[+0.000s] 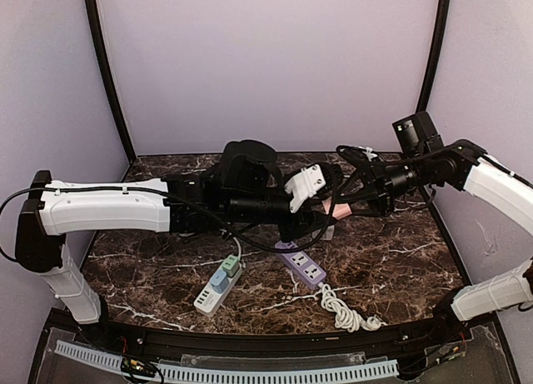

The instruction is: Insert the plug

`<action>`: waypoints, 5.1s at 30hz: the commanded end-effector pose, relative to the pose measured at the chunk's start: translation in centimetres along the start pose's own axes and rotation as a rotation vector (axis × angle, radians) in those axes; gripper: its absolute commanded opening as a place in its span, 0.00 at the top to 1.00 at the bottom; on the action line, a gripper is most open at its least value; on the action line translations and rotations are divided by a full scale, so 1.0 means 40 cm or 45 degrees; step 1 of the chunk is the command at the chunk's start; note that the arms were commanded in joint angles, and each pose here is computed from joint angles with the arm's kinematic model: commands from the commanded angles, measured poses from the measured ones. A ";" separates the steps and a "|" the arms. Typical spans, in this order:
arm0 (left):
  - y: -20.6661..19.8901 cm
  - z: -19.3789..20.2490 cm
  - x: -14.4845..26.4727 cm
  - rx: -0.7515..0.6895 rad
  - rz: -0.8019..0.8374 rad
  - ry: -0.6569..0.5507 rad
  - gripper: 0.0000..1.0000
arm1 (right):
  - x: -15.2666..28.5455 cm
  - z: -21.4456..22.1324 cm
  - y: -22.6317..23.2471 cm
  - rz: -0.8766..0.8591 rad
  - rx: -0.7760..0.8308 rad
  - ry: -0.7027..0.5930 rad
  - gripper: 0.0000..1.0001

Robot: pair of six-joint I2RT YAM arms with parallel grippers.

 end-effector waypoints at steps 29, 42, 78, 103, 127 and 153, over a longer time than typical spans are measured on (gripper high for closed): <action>0.018 -0.008 0.012 -0.006 -0.003 0.011 0.01 | -0.003 -0.018 -0.004 0.046 0.061 -0.006 1.00; 0.018 0.013 0.087 0.056 -0.065 0.098 0.01 | 0.005 -0.056 -0.020 0.305 0.191 -0.061 1.00; 0.093 0.183 0.385 0.494 -0.662 0.478 0.01 | -0.211 -0.164 -0.088 0.665 0.387 0.149 1.00; 0.026 0.291 0.500 1.333 -0.779 0.892 0.01 | -0.331 -0.143 -0.222 0.919 0.404 0.353 1.00; 0.032 0.320 0.444 1.488 -0.423 1.007 0.01 | -0.406 -0.147 -0.281 1.027 0.384 0.401 1.00; 0.019 0.304 0.487 1.482 -0.403 0.975 0.01 | -0.402 -0.151 -0.299 1.078 0.450 0.430 1.00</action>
Point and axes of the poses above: each gripper's point midway between its finger pads, its own x axis back along the fingers, its own y axis along the line the jaws close on, z = x × y, the point moved 8 cm from there along x, back along the fingers, and after that the axes turned 5 degrees about -x, right-handed, at the moved point
